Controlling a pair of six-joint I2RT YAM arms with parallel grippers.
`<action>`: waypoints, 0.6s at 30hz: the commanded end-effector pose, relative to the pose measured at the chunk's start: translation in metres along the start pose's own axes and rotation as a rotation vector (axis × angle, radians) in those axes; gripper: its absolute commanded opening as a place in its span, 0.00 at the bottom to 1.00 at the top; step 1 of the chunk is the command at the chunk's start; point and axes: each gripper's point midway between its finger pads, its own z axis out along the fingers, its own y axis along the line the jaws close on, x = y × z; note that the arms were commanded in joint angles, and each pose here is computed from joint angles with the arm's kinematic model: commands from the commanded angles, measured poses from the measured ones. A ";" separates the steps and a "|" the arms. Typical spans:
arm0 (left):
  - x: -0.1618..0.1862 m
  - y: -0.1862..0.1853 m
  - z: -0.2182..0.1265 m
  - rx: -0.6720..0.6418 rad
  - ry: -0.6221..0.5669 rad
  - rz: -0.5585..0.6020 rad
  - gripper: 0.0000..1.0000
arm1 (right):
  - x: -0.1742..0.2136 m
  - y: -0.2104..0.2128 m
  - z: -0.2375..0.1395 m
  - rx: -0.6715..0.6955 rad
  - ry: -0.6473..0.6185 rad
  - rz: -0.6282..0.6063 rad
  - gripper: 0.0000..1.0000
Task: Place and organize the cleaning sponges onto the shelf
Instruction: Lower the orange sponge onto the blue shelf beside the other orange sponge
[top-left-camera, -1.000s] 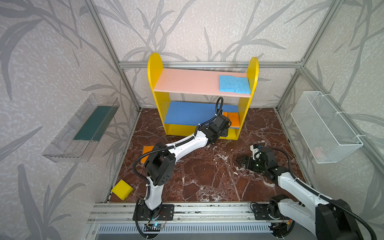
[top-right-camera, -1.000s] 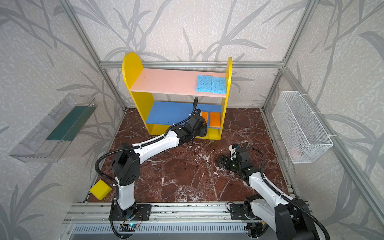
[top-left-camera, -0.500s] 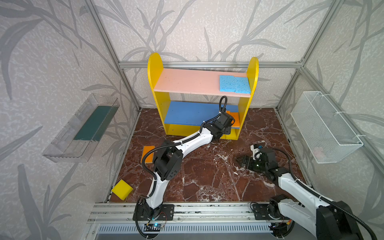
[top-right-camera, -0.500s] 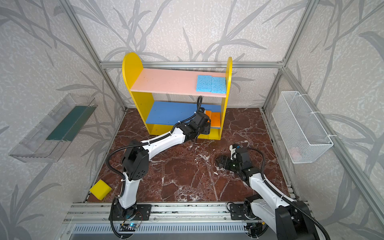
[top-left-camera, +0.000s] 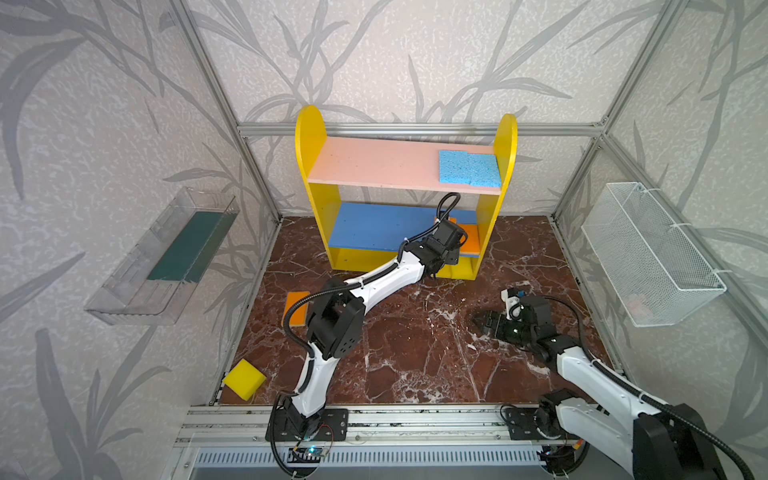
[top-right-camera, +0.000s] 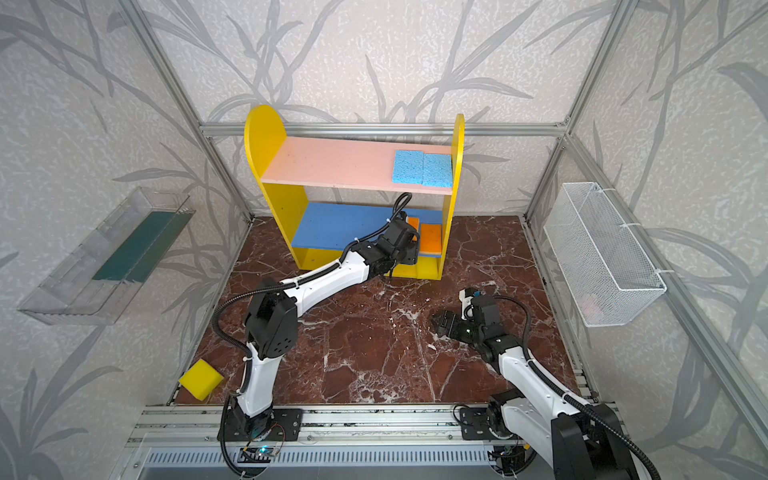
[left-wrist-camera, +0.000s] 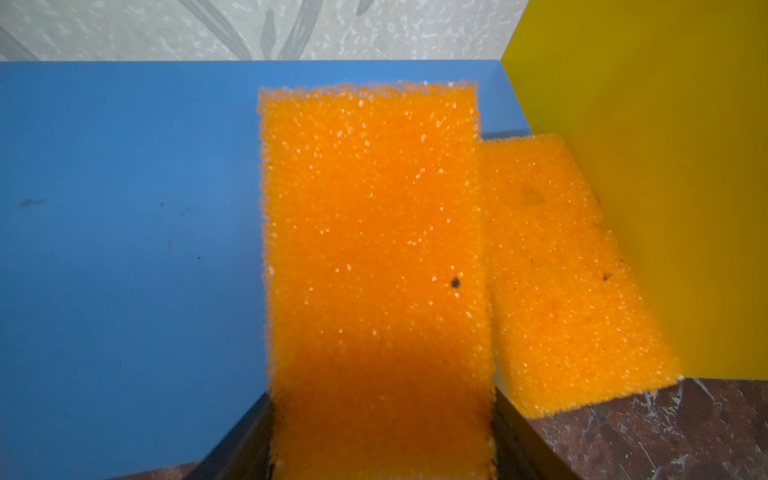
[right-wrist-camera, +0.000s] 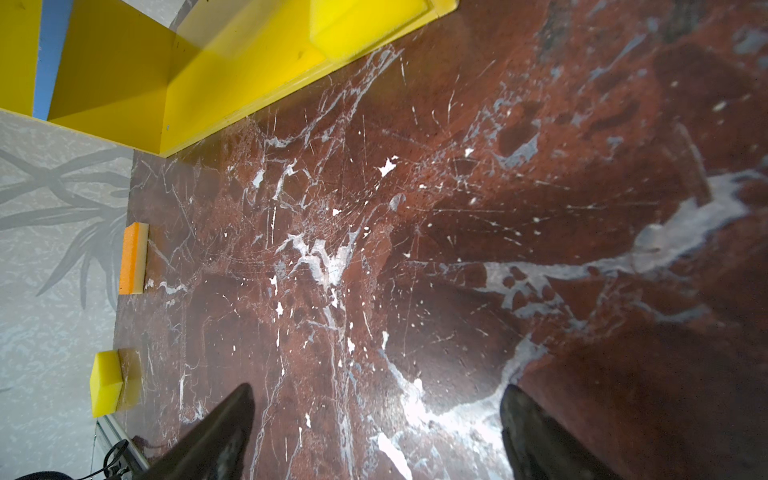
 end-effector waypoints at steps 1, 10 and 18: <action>-0.014 0.007 0.004 -0.027 -0.027 -0.012 0.69 | 0.002 0.000 0.000 -0.013 -0.001 0.000 0.91; -0.013 0.002 0.011 -0.014 -0.011 -0.017 0.71 | 0.002 -0.001 0.000 -0.009 0.000 0.001 0.91; -0.012 0.005 0.016 -0.018 -0.006 -0.022 0.76 | 0.002 0.000 0.000 -0.013 0.004 -0.001 0.91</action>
